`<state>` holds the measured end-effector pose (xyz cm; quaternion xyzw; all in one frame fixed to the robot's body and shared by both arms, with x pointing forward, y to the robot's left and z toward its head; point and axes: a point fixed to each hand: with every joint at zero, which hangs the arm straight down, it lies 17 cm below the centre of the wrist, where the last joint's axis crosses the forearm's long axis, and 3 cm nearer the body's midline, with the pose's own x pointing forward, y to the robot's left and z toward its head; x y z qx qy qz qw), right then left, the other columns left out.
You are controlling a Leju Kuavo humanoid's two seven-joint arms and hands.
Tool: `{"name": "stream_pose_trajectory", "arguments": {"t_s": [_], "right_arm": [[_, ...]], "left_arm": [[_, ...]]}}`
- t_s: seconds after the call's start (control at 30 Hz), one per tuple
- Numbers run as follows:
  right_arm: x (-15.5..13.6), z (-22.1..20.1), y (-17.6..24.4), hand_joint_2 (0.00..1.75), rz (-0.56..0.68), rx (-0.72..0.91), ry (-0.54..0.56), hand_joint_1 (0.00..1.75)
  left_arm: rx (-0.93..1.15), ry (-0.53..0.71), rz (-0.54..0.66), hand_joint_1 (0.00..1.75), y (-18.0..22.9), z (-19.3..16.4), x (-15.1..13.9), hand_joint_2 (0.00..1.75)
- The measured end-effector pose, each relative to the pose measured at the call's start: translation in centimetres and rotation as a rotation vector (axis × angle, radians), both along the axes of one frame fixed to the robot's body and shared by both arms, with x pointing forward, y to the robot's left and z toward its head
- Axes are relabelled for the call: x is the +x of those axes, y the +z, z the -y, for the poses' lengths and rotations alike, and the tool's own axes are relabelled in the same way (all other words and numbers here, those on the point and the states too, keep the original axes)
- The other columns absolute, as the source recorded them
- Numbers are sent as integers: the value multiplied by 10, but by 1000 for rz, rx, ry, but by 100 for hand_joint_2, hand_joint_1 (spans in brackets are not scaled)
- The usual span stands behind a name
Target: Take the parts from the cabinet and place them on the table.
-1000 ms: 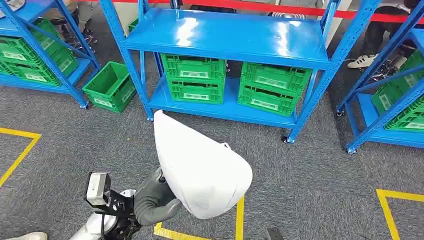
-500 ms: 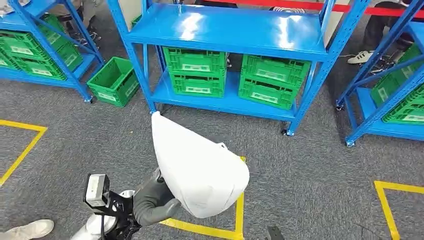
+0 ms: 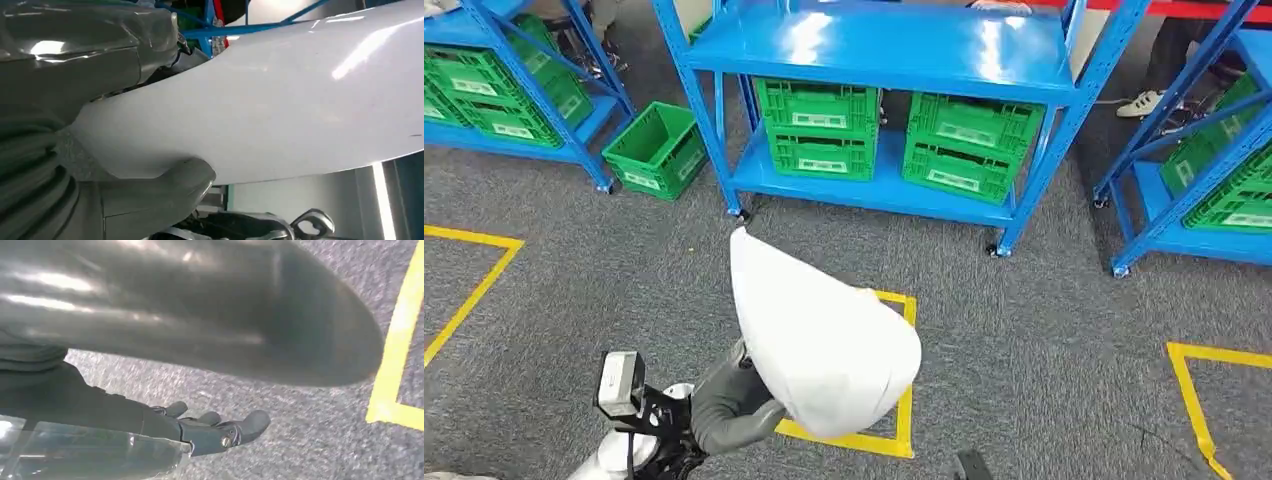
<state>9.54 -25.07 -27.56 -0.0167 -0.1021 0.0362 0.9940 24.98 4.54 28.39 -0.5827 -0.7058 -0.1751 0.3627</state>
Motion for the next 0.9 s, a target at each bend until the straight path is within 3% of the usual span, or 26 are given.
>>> {"name": "stream_pose_trajectory", "arguments": {"t_s": [0.57, 0.9], "right_arm": [[-17, 10, -3, 0, -15, -13, -3, 0], [-33, 42, -6, 0, -33, -79, 11, 0]], "left_arm": [[-18, -7, -11, 175, 1, -2, 0, 175], [-48, 20, -48, 175, -3, -5, 4, 175]]}}
